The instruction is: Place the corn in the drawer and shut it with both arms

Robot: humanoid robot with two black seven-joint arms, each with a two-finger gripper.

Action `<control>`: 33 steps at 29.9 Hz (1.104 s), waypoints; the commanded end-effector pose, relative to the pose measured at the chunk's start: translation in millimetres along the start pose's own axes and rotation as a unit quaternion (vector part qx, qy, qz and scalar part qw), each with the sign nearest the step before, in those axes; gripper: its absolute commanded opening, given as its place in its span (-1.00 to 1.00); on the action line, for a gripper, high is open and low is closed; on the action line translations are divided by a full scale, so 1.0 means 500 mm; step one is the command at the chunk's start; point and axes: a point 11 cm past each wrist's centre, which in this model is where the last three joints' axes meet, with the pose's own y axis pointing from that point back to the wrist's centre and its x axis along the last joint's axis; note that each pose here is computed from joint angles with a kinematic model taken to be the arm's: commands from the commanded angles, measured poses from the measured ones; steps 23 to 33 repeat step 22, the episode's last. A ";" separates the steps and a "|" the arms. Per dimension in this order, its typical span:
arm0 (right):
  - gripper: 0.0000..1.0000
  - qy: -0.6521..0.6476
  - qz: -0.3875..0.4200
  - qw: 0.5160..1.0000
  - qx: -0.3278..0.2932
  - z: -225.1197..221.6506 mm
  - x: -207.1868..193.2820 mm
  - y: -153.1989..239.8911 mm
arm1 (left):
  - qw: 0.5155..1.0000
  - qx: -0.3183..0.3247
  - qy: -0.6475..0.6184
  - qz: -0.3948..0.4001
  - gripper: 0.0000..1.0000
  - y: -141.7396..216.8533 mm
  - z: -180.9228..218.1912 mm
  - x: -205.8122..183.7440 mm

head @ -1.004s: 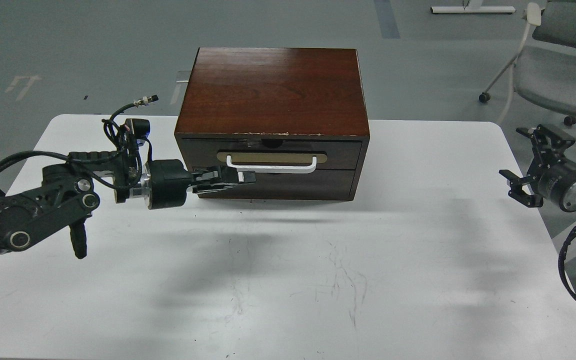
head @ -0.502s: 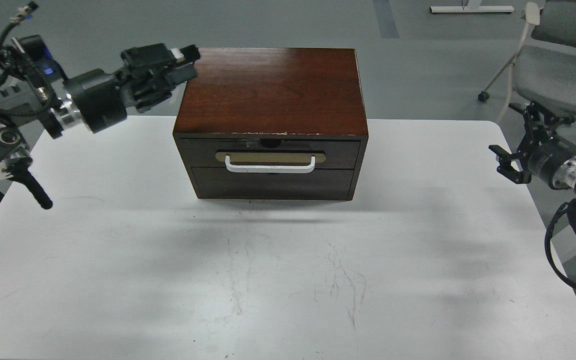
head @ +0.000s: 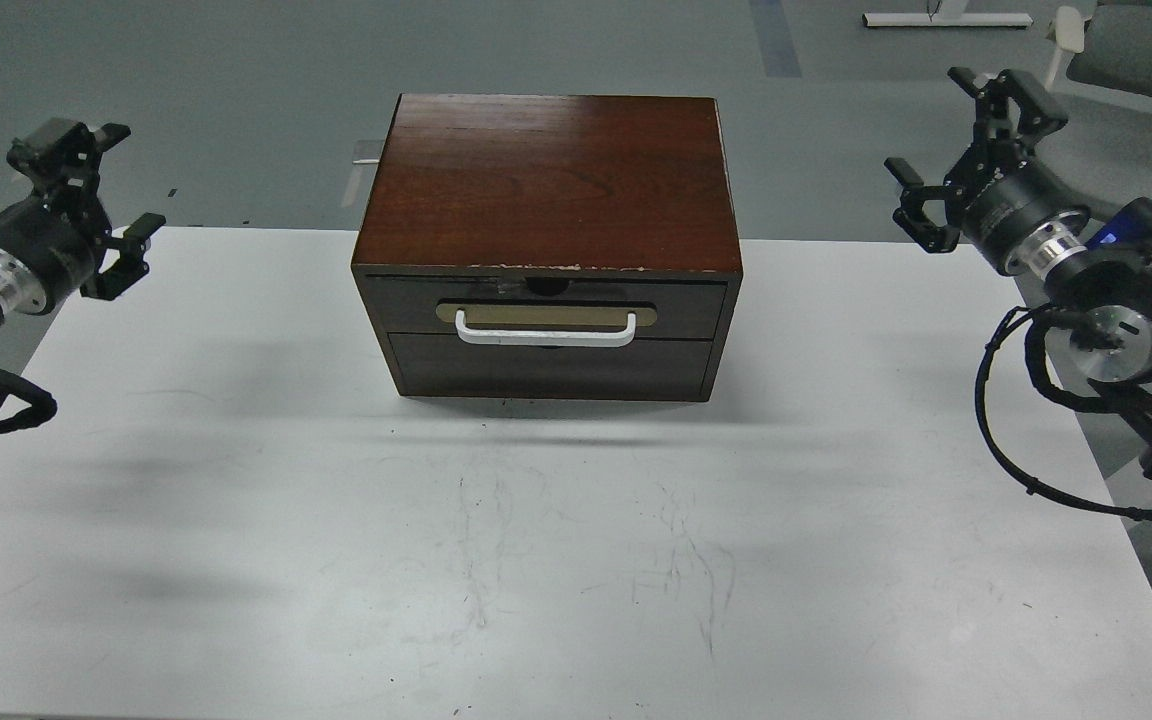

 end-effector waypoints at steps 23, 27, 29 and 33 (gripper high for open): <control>1.00 -0.008 -0.033 0.997 -0.074 0.057 0.030 0.071 | 0.992 -0.008 0.095 -0.086 0.96 -0.002 -0.031 -0.118; 1.00 -0.008 -0.033 0.997 -0.074 0.057 0.030 0.071 | 0.992 -0.008 0.095 -0.086 0.96 -0.002 -0.031 -0.118; 1.00 -0.008 -0.033 0.997 -0.074 0.057 0.030 0.071 | 0.992 -0.008 0.095 -0.086 0.96 -0.002 -0.031 -0.118; 1.00 -0.008 -0.033 0.997 -0.074 0.057 0.030 0.071 | 0.992 -0.008 0.095 -0.086 0.96 -0.002 -0.031 -0.118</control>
